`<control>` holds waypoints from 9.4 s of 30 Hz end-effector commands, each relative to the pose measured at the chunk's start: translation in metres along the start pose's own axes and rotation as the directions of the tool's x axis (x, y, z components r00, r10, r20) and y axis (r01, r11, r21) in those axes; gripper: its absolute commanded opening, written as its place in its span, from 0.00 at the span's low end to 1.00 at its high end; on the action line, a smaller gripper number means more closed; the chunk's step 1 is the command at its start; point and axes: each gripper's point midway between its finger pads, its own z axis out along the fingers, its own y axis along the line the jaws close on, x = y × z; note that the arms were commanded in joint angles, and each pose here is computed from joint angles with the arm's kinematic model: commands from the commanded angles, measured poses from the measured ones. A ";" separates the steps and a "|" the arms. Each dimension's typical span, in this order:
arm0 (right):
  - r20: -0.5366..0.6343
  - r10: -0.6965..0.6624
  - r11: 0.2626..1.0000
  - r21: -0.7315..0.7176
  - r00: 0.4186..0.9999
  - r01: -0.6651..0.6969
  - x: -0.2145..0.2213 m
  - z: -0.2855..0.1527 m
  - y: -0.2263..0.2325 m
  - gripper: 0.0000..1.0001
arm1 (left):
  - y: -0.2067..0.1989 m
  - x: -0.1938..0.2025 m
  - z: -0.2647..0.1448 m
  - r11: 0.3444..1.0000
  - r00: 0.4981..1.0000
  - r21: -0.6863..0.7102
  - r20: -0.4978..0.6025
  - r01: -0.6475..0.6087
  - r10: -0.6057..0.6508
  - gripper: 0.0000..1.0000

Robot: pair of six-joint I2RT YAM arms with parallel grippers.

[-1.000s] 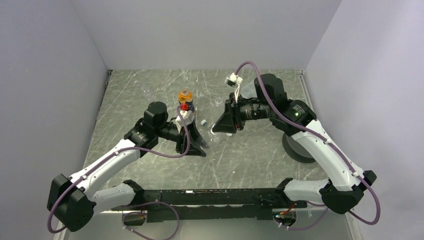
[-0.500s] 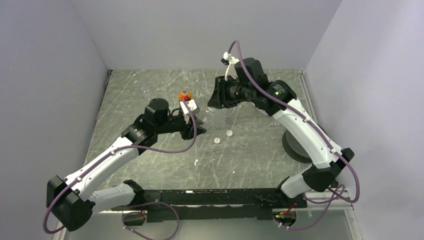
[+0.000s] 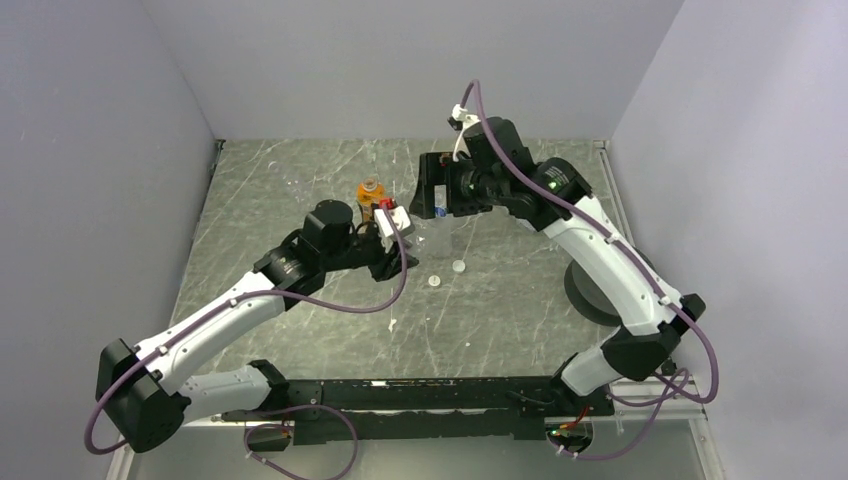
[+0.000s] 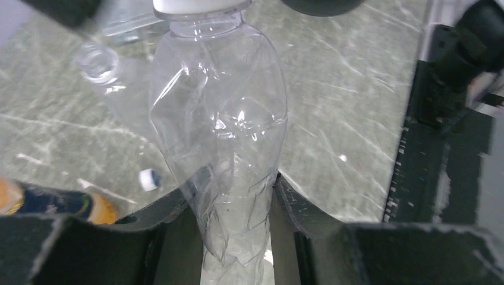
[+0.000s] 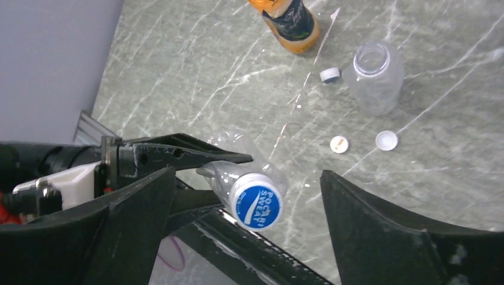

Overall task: Screw on the bottle caps
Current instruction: Screw the bottle cap onto the plastic bottle, then place the plastic bottle at the center of the board.

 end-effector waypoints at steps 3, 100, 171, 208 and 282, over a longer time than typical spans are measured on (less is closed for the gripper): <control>0.167 -0.121 0.975 -0.162 0.978 0.149 -0.020 -0.073 0.021 1.00 | -0.054 -0.009 -0.028 0.942 0.997 0.336 0.066 0.017 -0.041 0.00; 0.168 -0.184 0.947 -0.235 0.968 0.221 -0.006 -0.078 0.029 0.99 | -0.075 -0.007 -0.061 0.881 0.996 0.471 0.064 0.031 -0.070 0.00; 0.133 -0.108 0.966 -0.220 0.985 0.136 -0.011 -0.061 0.031 1.00 | -0.059 -0.003 -0.045 0.954 0.999 0.298 0.048 -0.014 0.000 0.00; -0.005 -0.289 0.856 -0.450 0.957 0.256 0.058 -0.066 0.069 0.00 | -0.051 -0.010 -0.052 0.926 0.991 0.366 0.057 0.091 -0.120 0.00; 0.075 0.066 0.802 0.589 0.995 -0.098 0.006 -0.050 -0.227 0.13 | 0.018 -0.030 -0.044 0.964 0.968 -0.104 0.084 0.245 -0.237 0.99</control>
